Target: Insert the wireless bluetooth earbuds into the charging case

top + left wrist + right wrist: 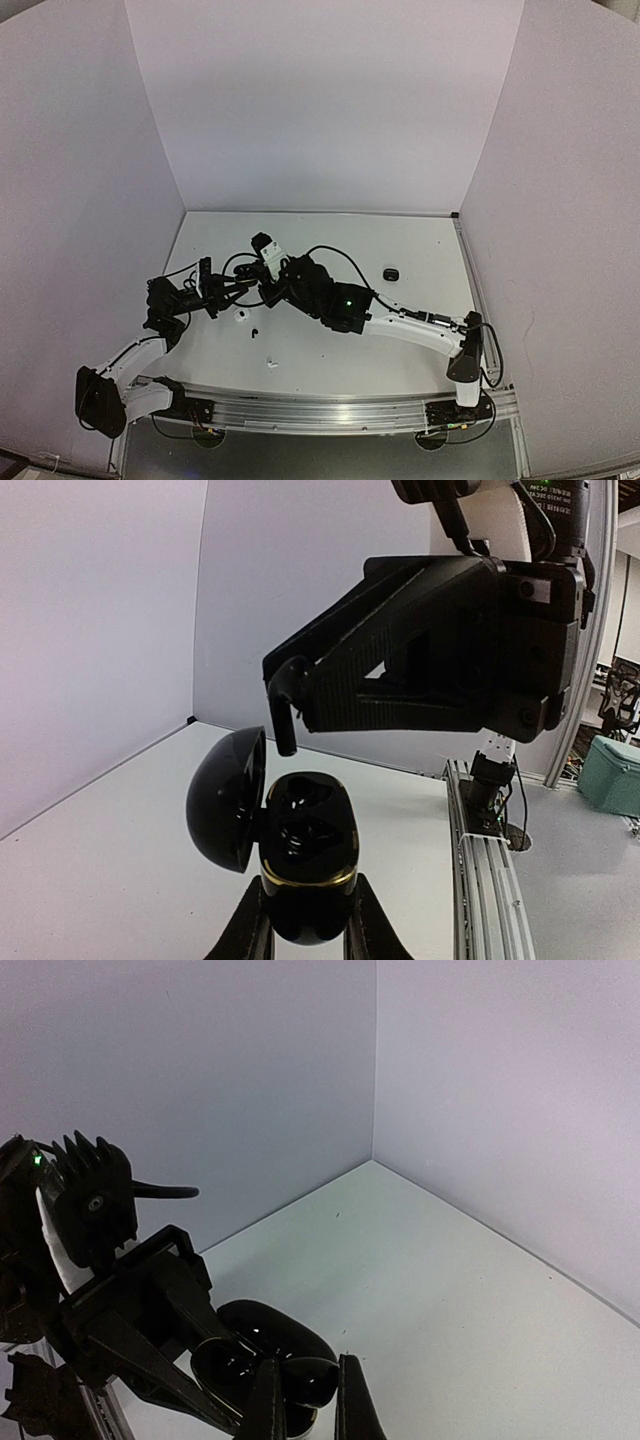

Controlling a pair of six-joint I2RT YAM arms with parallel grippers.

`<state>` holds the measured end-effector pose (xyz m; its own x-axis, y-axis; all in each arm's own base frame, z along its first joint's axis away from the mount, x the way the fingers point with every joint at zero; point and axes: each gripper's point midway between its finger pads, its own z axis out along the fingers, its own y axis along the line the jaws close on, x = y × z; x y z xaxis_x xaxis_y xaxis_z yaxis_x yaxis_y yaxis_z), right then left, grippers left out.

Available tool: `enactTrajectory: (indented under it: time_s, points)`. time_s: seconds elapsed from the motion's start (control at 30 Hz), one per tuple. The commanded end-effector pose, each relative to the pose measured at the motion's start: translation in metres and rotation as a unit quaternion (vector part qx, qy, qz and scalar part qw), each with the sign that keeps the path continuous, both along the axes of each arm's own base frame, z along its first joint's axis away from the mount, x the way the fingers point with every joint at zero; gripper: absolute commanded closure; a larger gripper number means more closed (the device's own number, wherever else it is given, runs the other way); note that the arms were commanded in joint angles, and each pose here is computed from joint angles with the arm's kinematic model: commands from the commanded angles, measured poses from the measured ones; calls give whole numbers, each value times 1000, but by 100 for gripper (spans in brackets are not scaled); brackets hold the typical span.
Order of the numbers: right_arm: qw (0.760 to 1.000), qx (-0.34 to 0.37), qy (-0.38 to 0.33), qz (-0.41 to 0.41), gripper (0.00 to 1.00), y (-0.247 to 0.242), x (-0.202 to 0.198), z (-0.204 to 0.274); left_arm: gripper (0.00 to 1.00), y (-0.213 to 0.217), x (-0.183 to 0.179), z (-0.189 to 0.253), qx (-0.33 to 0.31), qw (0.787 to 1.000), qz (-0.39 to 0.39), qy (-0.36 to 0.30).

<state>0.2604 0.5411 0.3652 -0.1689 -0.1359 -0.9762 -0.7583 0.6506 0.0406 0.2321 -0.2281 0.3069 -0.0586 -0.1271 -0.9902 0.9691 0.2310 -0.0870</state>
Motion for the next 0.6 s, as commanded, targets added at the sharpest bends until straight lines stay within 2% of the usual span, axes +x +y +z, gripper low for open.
enactTrajectory:
  time_s: [0.0,0.57]
  points:
    - [1000,24,-9,7,100,0,-1,16,100,0,-2,28,-16,999,-6,-44]
    - [1000,15,-1,10,100,6,11,-2,100,-1,-2,31,-23,999,-9,-47]
